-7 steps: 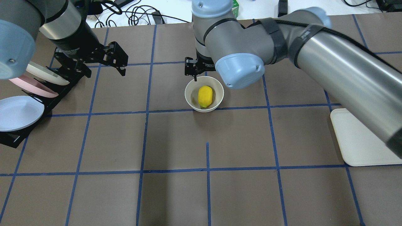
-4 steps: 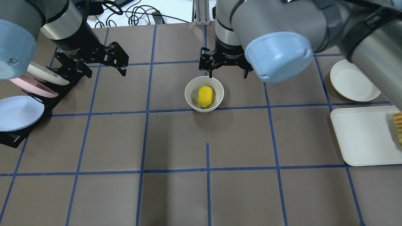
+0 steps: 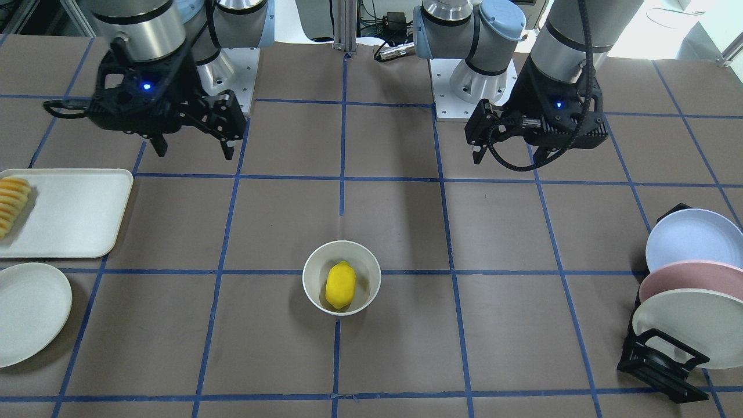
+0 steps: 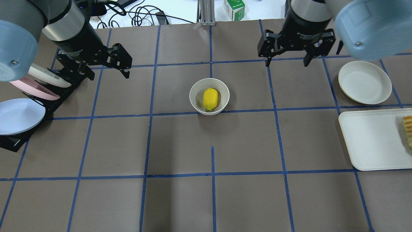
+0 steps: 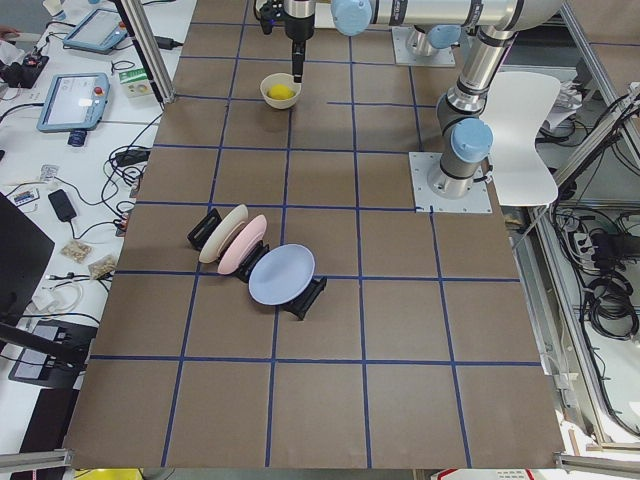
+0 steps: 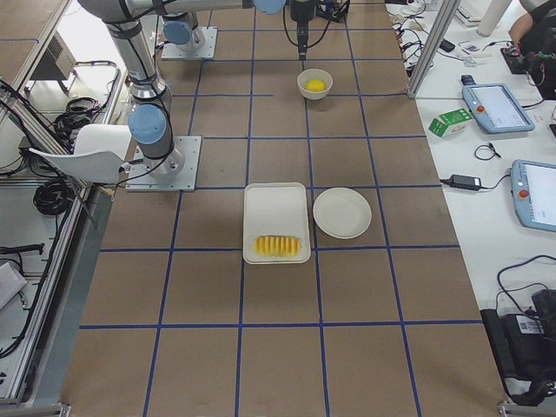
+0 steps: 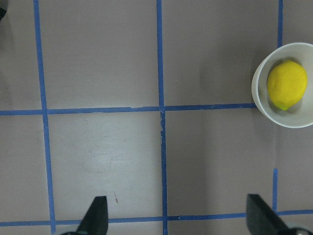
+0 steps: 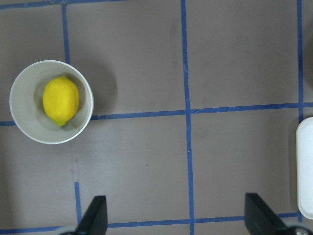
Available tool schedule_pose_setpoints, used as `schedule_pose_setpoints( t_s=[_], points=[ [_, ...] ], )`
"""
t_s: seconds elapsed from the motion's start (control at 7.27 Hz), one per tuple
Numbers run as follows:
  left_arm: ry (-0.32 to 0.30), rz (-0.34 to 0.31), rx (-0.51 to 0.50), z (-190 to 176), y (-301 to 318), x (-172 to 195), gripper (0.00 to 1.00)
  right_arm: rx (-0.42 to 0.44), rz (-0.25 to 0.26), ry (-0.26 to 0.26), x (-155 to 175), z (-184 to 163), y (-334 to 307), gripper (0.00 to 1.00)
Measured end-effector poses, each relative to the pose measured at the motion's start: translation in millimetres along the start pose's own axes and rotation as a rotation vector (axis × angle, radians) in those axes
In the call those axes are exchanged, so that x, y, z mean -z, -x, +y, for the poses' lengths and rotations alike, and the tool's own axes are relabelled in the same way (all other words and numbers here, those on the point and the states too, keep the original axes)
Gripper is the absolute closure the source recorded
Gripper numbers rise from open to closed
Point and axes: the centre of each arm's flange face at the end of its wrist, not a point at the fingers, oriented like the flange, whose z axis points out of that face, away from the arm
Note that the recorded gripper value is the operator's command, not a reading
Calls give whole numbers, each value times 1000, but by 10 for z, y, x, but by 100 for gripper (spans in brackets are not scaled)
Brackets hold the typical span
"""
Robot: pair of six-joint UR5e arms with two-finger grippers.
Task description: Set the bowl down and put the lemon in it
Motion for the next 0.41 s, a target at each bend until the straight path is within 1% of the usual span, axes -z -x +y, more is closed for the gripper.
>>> schedule_pose_setpoints(
  t_s=[0.14,0.41],
  points=[
    [0,0,0,-2,0,-1,0,0,2,-6,17,-51,-181,0],
    [-1,0,0,-5,3,-1,0,0,2,-5,18,-66,-278,0]
  ],
)
